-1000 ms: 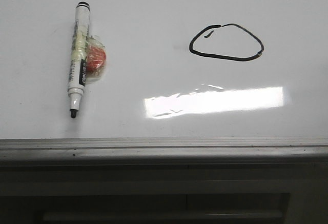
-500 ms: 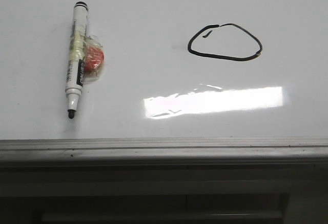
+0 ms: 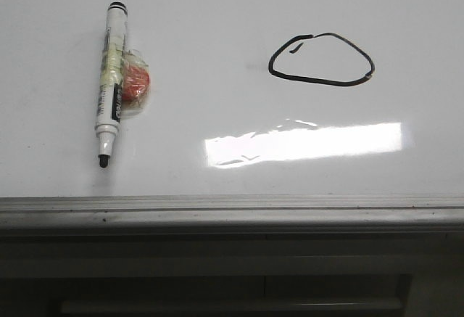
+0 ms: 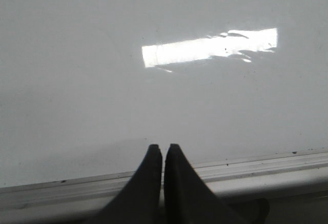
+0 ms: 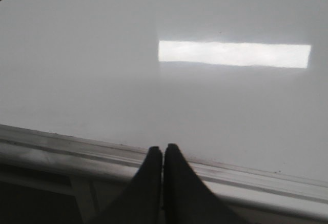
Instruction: Write number 0 on whiteboard
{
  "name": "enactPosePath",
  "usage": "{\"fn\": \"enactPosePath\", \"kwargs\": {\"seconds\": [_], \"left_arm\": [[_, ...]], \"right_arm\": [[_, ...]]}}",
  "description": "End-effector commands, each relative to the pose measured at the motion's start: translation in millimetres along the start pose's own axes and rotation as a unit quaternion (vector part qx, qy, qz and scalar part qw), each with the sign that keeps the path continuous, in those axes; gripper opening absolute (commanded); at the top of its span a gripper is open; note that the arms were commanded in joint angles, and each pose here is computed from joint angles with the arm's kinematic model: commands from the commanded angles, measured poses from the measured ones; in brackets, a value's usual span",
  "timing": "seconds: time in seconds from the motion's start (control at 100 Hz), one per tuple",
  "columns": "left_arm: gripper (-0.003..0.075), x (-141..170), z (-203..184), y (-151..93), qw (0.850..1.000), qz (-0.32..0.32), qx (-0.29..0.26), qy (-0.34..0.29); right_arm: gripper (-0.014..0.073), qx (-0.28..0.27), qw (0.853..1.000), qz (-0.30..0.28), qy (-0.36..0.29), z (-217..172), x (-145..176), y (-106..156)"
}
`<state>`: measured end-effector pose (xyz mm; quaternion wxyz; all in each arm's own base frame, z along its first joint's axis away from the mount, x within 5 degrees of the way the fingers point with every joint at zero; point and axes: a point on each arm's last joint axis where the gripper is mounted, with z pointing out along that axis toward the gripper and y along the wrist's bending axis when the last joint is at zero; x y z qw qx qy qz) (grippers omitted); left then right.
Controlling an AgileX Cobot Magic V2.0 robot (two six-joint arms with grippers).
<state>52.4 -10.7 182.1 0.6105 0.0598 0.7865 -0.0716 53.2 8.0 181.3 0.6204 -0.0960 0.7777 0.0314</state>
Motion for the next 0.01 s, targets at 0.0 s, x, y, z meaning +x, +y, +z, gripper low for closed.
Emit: {"fn": "enactPosePath", "kwargs": {"seconds": [0.0], "left_arm": [[-0.002, 5.4, 1.5, 0.1, 1.0, -0.008, 0.002, -0.021]], "right_arm": [[-0.0047, 0.002, 1.0, -0.002, -0.012, 0.0, 1.8, 0.1]]}}
